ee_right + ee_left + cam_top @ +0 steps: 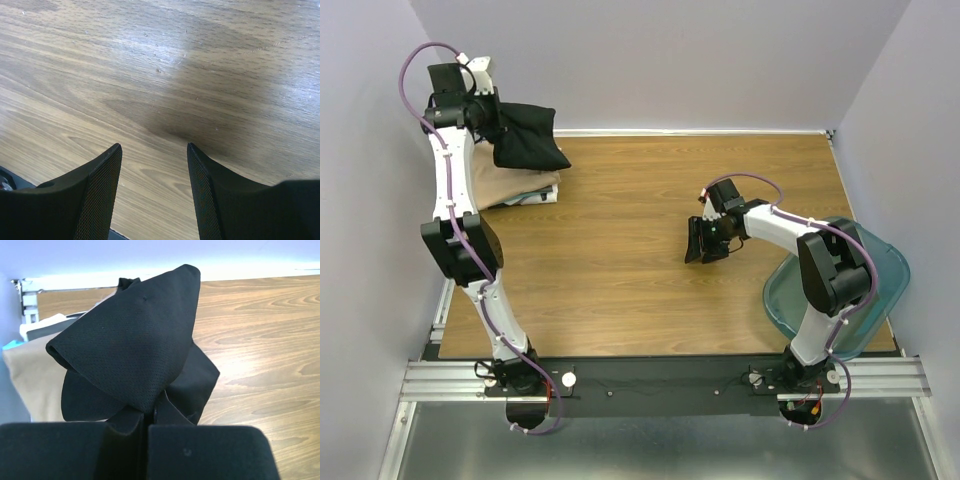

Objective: Fold and stack the t-shirts
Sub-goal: Neatly place the folded tshirt to the corner

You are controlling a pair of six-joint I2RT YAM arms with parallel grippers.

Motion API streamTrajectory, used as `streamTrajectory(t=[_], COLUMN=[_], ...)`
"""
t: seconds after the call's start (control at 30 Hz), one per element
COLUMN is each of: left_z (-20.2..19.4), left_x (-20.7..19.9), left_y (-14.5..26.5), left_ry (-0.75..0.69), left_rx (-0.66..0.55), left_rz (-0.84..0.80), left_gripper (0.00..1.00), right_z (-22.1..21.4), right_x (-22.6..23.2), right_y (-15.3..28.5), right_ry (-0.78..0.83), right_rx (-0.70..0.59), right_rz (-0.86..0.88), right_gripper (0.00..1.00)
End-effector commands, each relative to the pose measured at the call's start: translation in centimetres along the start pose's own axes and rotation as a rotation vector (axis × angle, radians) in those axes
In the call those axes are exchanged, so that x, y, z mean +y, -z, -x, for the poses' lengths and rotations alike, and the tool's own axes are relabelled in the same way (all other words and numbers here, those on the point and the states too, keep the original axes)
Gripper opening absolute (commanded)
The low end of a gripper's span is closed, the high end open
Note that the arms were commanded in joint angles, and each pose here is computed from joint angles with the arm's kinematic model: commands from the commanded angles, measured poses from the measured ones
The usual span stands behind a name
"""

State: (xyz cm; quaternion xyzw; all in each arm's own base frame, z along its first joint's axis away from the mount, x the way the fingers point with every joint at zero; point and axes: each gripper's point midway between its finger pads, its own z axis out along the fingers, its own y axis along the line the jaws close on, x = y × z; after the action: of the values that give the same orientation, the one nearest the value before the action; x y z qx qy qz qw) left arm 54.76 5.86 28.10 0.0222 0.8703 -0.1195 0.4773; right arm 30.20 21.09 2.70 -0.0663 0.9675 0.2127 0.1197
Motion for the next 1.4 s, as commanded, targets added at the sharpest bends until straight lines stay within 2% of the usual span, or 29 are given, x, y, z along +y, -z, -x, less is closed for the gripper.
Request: streamTrajectory(t=[0.0, 0.53, 0.97, 1.0, 1.03, 1.07, 1.1, 1.13, 1.2, 1.23, 1.27, 1.3, 1.33, 1.37], left_z=[1.2, -5.1, -8.8, -9.1, -9.1, -9.1, -9.0, -8.9, -8.5, -7.6, -6.9, -6.3, -5.4, -4.9], left_x=[0.8, 6.5, 11.1, 11.3, 11.7, 11.9, 12.2, 12.4, 13.2, 13.3, 13.6, 13.5, 13.2, 13.1], left_y=[1.4, -2.6, -4.4, -4.7, -4.6, -4.7, -4.6, -4.4, -3.9, -3.0, -2.6, -2.2, -1.4, -0.9], left_ry=[-0.002, 0.074, 0.141, 0.148, 0.148, 0.15, 0.151, 0.153, 0.158, 0.152, 0.143, 0.134, 0.148, 0.149], left_rx=[-0.049, 0.086, 0.135, 0.14, 0.141, 0.141, 0.14, 0.138, 0.126, 0.106, 0.079, 0.063, 0.023, 0.004], left_rz=[-0.02, 0.036, 0.073, 0.077, 0.095, 0.106, 0.122, 0.143, 0.202, 0.226, 0.252, 0.263, 0.276, 0.287], left_gripper=[0.0, 0.0, 0.01, 0.04, 0.13, 0.18, 0.29, 0.49, 0.59, 0.71, 0.76, 0.76, 0.85, 0.85], right_z=[-0.8, -1.5, -2.3, -2.2, -2.1, -2.1, -2.1, -2.0, -1.8, -1.7, -1.5, -1.4, -1.2, -1.0], right_x=[0.6, 0.3, 0.3, 0.2, 0.3, 0.3, 0.3, 0.4, 0.5, 0.5, 0.6, 0.6, 0.6, 0.7], right_y=[0.5, 0.7, 1.2, 1.2, 1.3, 1.4, 1.4, 1.6, 1.8, 2.0, 2.1, 2.3, 2.6, 2.8], right_ry=[-0.012, -0.016, -0.027, -0.029, -0.028, -0.027, -0.026, -0.025, -0.022, -0.022, -0.022, -0.021, -0.019, -0.019], right_rx=[0.02, 0.025, 0.024, 0.022, 0.018, 0.015, 0.014, 0.009, -0.005, -0.012, -0.018, -0.025, -0.038, -0.046], right_rz=[0.027, 0.019, 0.02, 0.02, 0.021, 0.021, 0.022, 0.02, 0.021, 0.019, 0.018, 0.018, 0.014, 0.013], right_gripper=[0.62, 0.62, 0.62, 0.62, 0.62, 0.62, 0.62, 0.62, 0.62, 0.62, 0.62, 0.62, 0.62, 0.62])
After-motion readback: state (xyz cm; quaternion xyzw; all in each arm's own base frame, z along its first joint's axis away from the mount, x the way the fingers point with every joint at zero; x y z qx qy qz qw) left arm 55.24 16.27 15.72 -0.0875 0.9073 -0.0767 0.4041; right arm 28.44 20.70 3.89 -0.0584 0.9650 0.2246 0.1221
